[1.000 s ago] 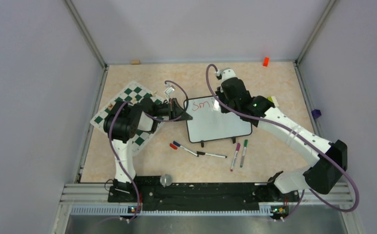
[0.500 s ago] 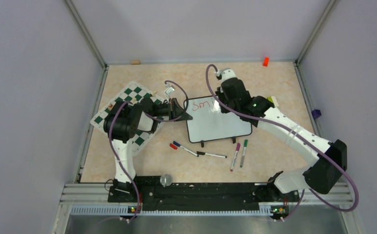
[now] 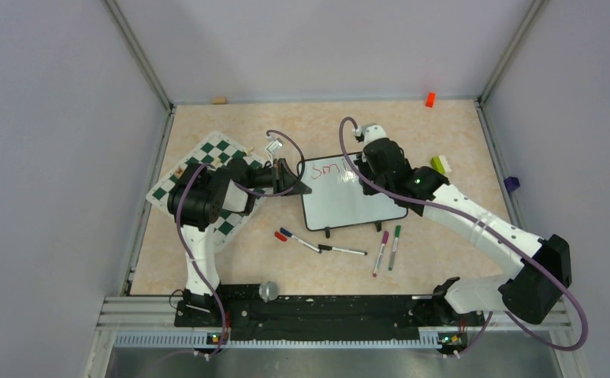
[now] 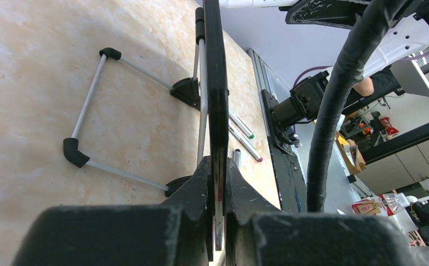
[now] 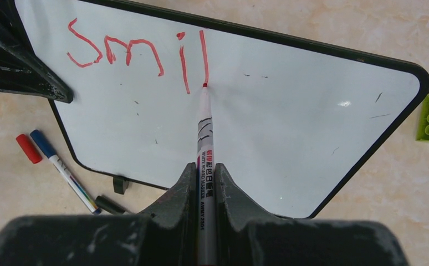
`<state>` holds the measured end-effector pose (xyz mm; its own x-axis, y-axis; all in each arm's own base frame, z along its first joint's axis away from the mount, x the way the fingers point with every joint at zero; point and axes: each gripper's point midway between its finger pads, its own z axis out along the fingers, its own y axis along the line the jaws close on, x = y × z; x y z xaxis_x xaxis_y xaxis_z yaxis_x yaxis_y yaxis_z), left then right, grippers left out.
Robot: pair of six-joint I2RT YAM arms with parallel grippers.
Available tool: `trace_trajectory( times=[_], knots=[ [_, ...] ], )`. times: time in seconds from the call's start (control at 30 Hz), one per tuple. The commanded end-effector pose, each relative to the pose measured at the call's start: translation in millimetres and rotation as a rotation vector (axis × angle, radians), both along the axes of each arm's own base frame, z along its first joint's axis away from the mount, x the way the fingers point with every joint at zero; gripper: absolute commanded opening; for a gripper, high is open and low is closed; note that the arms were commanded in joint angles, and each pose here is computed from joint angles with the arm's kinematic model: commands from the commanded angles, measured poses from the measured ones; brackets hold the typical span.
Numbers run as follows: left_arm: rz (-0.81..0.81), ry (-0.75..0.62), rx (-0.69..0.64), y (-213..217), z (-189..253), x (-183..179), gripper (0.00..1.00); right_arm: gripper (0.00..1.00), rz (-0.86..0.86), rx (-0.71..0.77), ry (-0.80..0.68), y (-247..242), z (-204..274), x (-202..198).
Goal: Write a sentence on the whiteboard
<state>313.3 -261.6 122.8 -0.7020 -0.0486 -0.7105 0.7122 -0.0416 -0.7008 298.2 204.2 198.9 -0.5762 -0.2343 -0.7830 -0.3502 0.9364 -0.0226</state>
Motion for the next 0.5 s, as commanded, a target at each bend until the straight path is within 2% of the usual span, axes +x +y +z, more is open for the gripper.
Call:
trace_trajectory(
  times=[0.0, 0.27, 0.47],
  knots=[
    [-0.068, -0.067, -0.004, -1, 8, -12, 0.00, 0.00, -0.016, 0.020, -0.002, -5, 4, -1],
    [-0.066, -0.067, -0.005, -1, 8, -12, 0.00, 0.00, -0.008, 0.015, -0.002, -9, 10, -5],
    [-0.066, -0.066, -0.005, -1, 7, -12, 0.00, 0.00, 0.044, 0.092, -0.026, 2, 36, -10]
  ],
)
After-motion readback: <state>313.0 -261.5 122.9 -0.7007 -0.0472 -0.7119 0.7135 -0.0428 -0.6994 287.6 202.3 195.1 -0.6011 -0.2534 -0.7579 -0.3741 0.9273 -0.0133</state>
